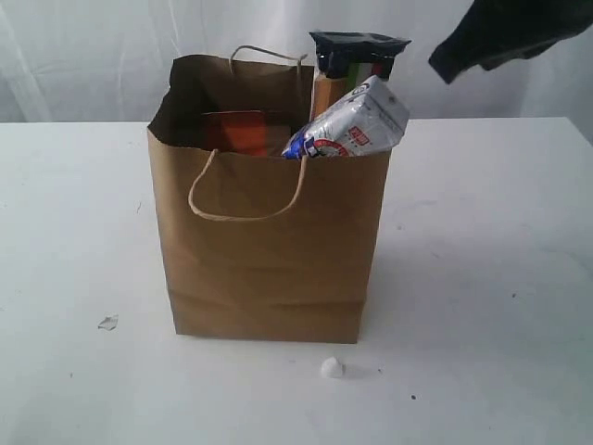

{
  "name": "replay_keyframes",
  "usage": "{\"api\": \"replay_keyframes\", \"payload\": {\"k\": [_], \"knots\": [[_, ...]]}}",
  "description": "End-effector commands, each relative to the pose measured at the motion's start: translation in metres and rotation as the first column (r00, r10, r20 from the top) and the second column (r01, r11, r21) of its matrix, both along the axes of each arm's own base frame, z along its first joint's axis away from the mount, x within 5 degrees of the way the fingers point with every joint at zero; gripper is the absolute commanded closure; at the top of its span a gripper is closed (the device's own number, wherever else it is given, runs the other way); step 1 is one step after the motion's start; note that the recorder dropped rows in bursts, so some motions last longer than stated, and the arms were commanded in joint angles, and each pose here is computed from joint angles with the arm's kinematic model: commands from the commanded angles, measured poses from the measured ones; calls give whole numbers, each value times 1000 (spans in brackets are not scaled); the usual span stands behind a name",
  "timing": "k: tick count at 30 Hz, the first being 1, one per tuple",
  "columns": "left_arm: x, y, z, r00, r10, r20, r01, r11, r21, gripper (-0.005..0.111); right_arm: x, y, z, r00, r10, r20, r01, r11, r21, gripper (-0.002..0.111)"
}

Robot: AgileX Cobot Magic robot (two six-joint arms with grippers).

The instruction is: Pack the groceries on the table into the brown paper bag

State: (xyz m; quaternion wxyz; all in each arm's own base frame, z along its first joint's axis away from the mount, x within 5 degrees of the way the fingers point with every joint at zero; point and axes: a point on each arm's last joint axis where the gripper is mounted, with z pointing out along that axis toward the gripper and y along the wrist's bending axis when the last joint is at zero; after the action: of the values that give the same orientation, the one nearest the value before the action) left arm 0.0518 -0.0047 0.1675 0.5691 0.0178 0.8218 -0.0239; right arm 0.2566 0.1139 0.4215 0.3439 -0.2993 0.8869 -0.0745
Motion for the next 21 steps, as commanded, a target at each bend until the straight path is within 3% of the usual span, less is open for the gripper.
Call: {"api": "replay_keyframes", "payload": {"k": [1, 6, 10, 13, 16, 17, 21], "knots": [[0, 0, -1, 1000, -2, -2, 2, 1000, -5, 107, -22, -16, 1, 999, -27, 32, 26, 999, 20, 108], [0, 0, -1, 1000, -2, -2, 2, 1000, -5, 107, -66, -51, -80, 987, -79, -141, 75, 996, -38, 108], [0, 0, -1, 1000, -2, -2, 2, 1000, -5, 107, -100, -44, -122, 963, 57, -265, -27, 993, 116, 108], [0, 0, -1, 1000, -2, -2, 2, 1000, -5, 107, -114, -30, -141, 929, 198, -312, -105, 951, 291, 108], [0, 0, -1, 1000, -2, -2, 2, 1000, -5, 107, -119, -11, -164, 904, 360, -232, -214, 848, 484, 108], [0, 0, -1, 1000, -2, -2, 2, 1000, -5, 107, -117, -7, -176, 880, 451, -147, -338, 814, 472, 105], [0, 0, -1, 1000, -2, -2, 2, 1000, -5, 107, -102, 0, -192, 875, 478, -75, -400, 801, 447, 86]]}}
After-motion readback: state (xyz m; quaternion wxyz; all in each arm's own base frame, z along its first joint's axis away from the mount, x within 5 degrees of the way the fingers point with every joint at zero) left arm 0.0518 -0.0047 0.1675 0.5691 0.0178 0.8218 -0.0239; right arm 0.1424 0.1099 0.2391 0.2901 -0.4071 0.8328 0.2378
